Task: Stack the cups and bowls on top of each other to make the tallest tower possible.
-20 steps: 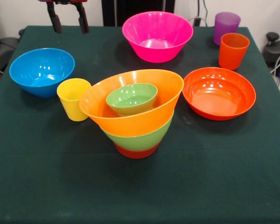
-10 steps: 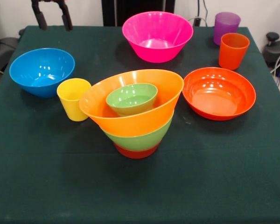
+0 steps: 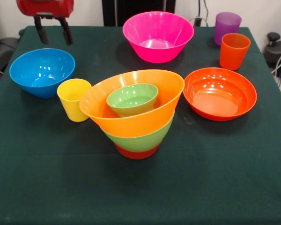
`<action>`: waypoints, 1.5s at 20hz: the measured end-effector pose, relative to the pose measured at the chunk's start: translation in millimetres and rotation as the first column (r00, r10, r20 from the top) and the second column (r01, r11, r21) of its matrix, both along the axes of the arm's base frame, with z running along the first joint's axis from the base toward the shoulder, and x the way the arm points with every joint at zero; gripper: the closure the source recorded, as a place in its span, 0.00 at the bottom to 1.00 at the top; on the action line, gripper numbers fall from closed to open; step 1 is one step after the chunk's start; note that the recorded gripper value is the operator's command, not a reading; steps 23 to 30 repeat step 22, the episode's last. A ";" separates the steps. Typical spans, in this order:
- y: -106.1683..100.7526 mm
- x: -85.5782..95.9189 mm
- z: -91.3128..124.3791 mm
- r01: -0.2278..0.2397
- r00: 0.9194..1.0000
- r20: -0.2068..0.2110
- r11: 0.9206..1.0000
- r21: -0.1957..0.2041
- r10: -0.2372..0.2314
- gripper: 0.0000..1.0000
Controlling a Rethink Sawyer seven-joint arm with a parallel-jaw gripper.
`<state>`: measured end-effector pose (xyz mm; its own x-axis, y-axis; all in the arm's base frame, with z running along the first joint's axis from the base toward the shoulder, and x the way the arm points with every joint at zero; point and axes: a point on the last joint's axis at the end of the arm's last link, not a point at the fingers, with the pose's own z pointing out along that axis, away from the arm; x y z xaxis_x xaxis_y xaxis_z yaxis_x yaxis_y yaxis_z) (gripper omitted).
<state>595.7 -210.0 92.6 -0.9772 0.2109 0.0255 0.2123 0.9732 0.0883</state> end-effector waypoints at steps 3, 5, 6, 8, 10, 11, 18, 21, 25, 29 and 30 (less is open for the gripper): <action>3.0 -2.0 -14.3 -0.013 1.000 0.013 1.000 0.003 0.013 0.00; 6.2 -4.0 -25.5 -0.022 1.000 0.021 1.000 0.009 0.022 0.00; 8.7 -5.6 -33.2 -0.027 0.999 0.025 1.000 0.014 0.026 0.00; 11.9 -8.0 -42.1 -0.032 0.999 0.025 0.999 0.023 0.031 0.00; 15.2 -11.1 -50.2 -0.037 0.999 0.019 0.999 0.032 0.037 0.00; 17.1 -13.3 -55.1 -0.041 0.999 0.014 0.998 0.038 0.040 0.00; 22.4 -20.2 -69.1 -0.046 0.999 -0.003 0.997 0.058 0.046 0.00; 25.4 -22.4 -74.5 -0.045 0.999 -0.010 0.997 0.069 0.046 0.00; 26.0 -22.8 -75.3 -0.045 0.999 -0.011 0.996 0.071 0.046 0.00; 26.0 -22.8 -75.3 -0.045 0.999 -0.011 0.996 0.071 0.046 0.00; 26.0 -22.8 -75.3 -0.045 0.999 -0.011 0.996 0.071 0.046 0.00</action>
